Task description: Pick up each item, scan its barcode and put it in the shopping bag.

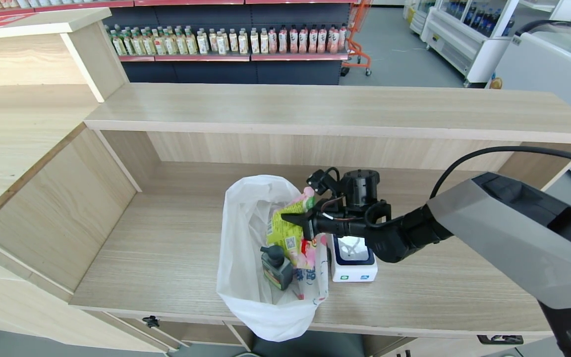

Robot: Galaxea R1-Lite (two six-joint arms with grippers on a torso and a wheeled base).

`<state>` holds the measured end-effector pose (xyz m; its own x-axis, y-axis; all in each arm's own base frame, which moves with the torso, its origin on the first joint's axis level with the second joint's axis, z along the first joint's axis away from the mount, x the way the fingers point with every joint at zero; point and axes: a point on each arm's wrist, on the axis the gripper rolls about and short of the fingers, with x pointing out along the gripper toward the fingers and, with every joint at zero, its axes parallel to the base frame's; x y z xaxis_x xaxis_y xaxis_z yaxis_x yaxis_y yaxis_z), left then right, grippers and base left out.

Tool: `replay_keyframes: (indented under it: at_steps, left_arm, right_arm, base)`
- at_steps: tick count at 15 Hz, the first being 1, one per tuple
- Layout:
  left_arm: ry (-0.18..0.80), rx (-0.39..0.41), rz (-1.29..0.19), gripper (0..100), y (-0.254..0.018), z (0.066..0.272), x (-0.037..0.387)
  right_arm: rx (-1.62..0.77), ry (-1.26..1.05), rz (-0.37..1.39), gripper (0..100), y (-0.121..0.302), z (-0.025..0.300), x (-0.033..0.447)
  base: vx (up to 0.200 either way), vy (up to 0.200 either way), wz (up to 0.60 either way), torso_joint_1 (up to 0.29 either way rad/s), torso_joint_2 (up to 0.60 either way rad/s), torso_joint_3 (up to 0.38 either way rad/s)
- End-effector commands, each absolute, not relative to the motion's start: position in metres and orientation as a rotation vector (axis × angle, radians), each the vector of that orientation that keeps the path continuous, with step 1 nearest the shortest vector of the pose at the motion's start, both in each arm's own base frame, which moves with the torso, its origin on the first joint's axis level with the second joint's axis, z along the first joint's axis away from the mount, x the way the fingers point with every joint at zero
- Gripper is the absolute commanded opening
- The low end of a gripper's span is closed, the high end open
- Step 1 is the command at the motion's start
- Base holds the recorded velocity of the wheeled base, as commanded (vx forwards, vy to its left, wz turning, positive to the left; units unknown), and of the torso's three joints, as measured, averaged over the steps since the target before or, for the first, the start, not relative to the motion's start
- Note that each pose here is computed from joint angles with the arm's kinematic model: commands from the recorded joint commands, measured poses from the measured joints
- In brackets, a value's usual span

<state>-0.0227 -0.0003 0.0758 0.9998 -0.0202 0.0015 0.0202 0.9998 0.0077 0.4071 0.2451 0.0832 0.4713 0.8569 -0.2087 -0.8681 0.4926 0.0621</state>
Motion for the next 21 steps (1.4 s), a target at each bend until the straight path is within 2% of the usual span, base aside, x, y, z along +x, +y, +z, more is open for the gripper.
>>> replay_keyframes:
  at_steps: [1,5,7,11,16,19,21]
  left_arm:
    - [-0.002,0.008,-0.020,100,0.000,0.076,-0.023]
    - [-0.002,0.008,-0.020,100,0.000,0.076,-0.023]
    - [-0.002,0.008,-0.020,100,0.000,0.076,-0.023]
    - [-0.002,0.008,-0.020,100,0.000,0.076,-0.023]
    - [-0.002,0.008,-0.020,100,0.000,0.076,-0.023]
    - [-0.002,0.006,-0.020,100,0.000,0.076,-0.023]
    - [-0.002,0.006,-0.020,100,0.000,0.076,-0.023]
  right_arm:
    - [-0.056,0.231,1.058,100,0.246,0.079,0.408]
    - [-0.049,0.195,1.057,100,0.246,0.089,0.410]
    - [-0.044,0.157,1.057,100,0.246,0.104,0.410]
    - [0.050,0.055,1.068,100,0.250,0.162,0.404]
    - [0.060,-0.033,1.091,100,0.242,0.206,0.387]
    - [0.045,-0.077,1.069,100,0.217,0.247,0.357]
    - [-0.034,-0.024,0.972,100,0.174,0.261,0.329]
  base:
    - [0.000,0.000,0.00,0.000,0.00,0.000]
    - [0.000,0.000,0.00,0.000,0.00,0.000]
    - [0.000,0.000,0.00,0.000,0.00,0.000]
    - [0.000,0.000,0.00,0.000,0.00,0.000]
    - [0.000,0.000,0.00,0.000,0.00,0.000]
    - [0.000,0.000,0.00,0.000,0.00,0.000]
    - [0.000,0.000,0.00,0.000,0.00,0.000]
